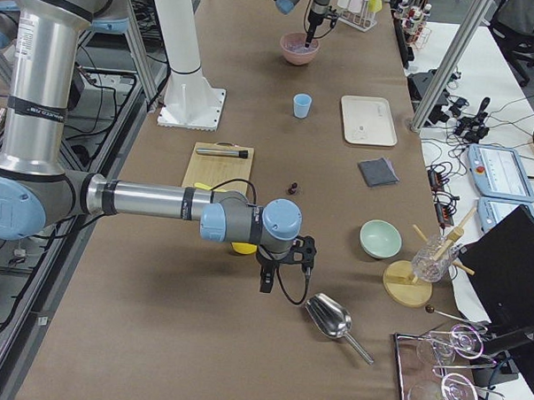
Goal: Put ice and cherries in cup
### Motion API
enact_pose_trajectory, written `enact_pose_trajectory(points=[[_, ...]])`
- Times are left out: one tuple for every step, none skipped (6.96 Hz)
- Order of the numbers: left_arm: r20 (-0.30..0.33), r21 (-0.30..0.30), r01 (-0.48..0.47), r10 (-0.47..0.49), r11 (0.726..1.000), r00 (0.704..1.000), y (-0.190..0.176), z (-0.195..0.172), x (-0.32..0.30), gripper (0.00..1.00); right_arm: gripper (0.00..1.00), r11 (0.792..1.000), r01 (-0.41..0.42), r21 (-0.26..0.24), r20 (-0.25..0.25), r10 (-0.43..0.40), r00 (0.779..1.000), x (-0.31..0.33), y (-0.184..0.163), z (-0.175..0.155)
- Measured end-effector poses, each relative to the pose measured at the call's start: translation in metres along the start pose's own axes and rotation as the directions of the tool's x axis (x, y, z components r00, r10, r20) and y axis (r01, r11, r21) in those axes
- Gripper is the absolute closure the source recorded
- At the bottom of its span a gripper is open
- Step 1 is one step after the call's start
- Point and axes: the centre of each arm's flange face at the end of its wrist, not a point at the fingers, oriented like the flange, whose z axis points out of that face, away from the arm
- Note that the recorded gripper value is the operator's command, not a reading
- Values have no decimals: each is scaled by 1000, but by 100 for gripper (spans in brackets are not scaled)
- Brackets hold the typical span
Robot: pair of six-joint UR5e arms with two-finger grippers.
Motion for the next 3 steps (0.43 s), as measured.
enact_pose_trajectory(points=[[-1,0,3,-3,1000,1000,-2,4,-2,3,0,1000,0,0,0,0,1000,0,0,0],[-2,0,6,-6,1000,1000,-3,7,-3,3,0,1000,0,0,0,0,1000,0,0,0],[-1,-3,10,-10,1000,1000,-3,10,-5,3,0,1000,0,0,0,0,1000,0,0,0]])
